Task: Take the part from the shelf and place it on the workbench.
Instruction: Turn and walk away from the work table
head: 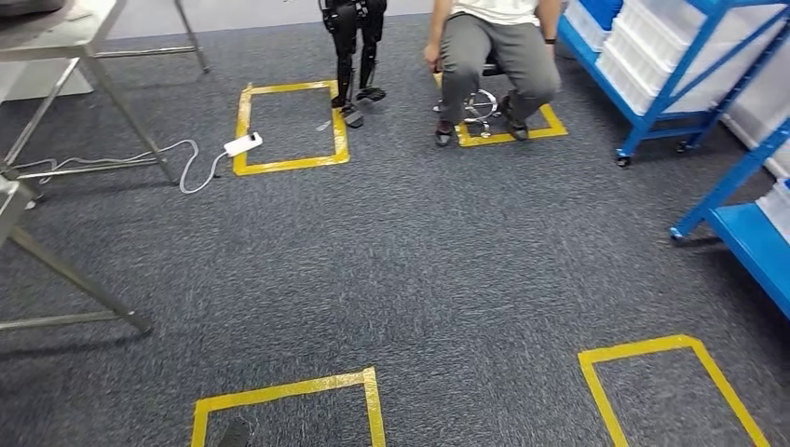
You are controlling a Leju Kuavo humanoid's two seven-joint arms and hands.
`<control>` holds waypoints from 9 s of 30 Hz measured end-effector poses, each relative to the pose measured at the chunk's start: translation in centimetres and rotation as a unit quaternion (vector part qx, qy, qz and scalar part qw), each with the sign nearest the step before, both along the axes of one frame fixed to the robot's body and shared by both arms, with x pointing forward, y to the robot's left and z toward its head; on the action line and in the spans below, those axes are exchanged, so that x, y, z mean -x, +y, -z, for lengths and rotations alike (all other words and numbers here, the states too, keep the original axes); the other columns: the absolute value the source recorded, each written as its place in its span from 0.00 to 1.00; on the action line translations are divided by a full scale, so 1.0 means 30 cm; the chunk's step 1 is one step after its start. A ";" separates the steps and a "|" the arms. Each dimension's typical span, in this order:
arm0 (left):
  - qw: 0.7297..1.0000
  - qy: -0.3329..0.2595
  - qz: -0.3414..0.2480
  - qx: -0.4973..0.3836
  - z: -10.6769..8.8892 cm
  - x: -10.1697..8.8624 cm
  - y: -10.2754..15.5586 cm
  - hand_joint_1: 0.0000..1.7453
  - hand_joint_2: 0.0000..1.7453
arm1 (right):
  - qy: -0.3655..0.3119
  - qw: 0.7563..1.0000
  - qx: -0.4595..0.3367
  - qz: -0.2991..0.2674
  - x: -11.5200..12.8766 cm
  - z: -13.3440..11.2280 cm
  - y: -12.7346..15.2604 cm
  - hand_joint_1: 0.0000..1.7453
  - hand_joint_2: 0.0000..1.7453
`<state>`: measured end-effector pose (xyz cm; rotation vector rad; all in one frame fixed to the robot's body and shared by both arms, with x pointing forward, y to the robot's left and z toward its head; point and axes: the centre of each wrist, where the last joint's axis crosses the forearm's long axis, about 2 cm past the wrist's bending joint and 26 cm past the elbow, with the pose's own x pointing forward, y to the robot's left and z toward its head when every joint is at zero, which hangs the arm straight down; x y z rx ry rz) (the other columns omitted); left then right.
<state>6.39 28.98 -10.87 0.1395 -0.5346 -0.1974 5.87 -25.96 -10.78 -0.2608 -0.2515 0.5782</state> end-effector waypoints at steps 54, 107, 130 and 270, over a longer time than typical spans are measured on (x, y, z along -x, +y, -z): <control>1.000 -0.003 -0.002 -0.003 -0.003 -0.016 -0.006 0.00 0.00 | 0.006 1.000 -0.003 -0.002 0.005 0.001 -0.001 0.00 0.00; 1.000 0.008 0.000 -0.012 -0.002 -0.009 0.012 0.00 0.00 | -0.018 1.000 -0.012 -0.002 -0.083 -0.015 0.022 0.00 1.00; 1.000 0.010 0.003 -0.014 -0.003 -0.020 0.013 0.00 0.00 | -0.007 1.000 -0.014 -0.001 -0.049 -0.009 0.028 0.00 1.00; 1.000 0.004 0.002 -0.025 -0.014 -0.076 0.025 0.00 0.00 | 0.006 1.000 -0.017 0.000 -0.018 -0.002 0.007 0.00 1.00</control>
